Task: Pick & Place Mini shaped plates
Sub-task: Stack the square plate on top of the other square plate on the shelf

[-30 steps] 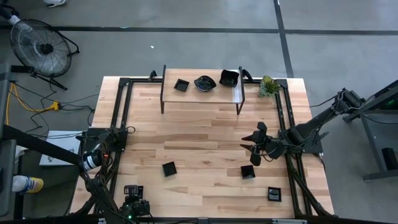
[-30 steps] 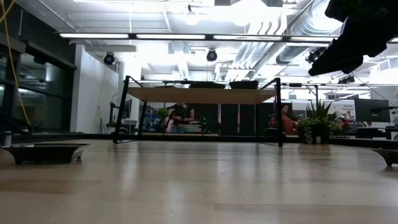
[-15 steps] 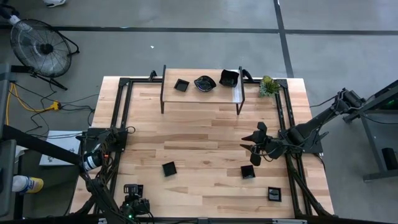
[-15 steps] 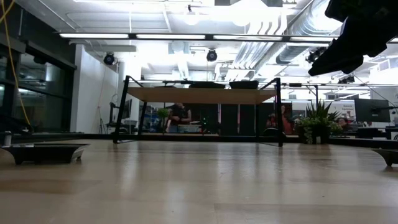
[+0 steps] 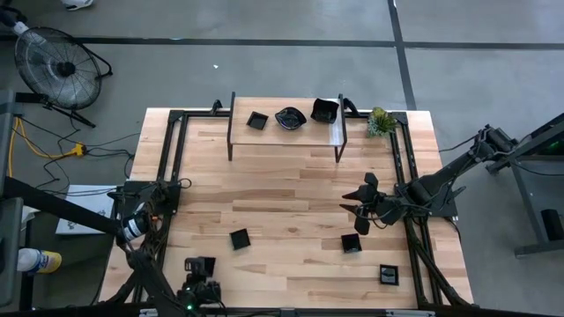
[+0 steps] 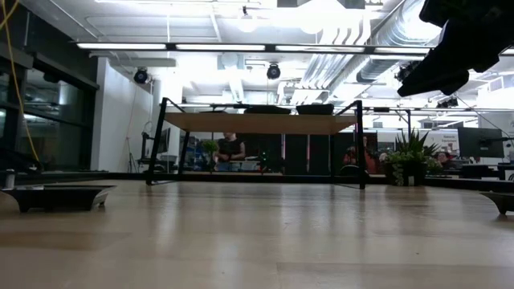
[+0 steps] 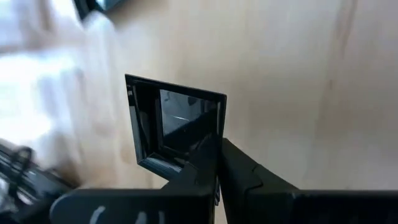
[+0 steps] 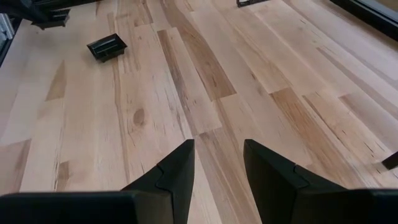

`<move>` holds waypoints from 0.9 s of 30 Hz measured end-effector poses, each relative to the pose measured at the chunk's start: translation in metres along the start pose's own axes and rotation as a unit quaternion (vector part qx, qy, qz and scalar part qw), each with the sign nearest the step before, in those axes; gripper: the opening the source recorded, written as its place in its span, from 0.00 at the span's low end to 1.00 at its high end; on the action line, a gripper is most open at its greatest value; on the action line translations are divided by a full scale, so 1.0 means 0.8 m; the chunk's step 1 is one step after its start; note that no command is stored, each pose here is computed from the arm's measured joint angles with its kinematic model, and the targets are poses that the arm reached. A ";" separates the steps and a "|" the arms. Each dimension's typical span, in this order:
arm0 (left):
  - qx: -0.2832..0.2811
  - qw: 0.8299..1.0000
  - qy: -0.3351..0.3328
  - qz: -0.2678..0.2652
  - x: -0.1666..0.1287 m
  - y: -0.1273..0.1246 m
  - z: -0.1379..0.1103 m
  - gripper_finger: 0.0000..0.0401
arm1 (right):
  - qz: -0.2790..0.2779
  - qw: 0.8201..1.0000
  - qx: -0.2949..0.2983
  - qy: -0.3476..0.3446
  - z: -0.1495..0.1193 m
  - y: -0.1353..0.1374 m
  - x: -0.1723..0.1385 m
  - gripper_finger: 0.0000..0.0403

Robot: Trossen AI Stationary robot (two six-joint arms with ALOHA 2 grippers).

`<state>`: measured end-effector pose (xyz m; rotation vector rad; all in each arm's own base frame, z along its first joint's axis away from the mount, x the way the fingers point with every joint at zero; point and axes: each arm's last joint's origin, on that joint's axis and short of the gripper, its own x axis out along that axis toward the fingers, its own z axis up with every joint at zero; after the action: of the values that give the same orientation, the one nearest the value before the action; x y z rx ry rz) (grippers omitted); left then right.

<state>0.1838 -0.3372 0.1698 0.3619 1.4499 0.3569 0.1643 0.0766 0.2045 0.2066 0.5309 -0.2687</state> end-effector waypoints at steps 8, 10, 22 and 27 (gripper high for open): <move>0.045 0.998 -0.025 0.042 -0.003 0.029 0.042 0.00 | 0.000 1.000 -0.003 0.000 0.000 0.000 0.000 0.33; 0.060 0.996 -0.025 0.053 -0.003 0.039 0.056 0.00 | 0.000 1.000 -0.004 0.000 0.000 0.000 0.000 0.33; 0.154 0.984 -0.027 0.089 0.018 0.122 0.162 0.00 | 0.001 1.000 -0.004 -0.001 0.000 0.000 0.000 0.33; 0.194 0.974 -0.024 0.117 0.028 0.159 0.192 0.00 | 0.001 1.000 -0.004 -0.001 0.000 0.000 0.000 0.33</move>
<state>0.3367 -0.2171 0.2200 0.8579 1.4300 0.2491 0.1644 0.0768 0.2047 0.1982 0.5300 -0.2652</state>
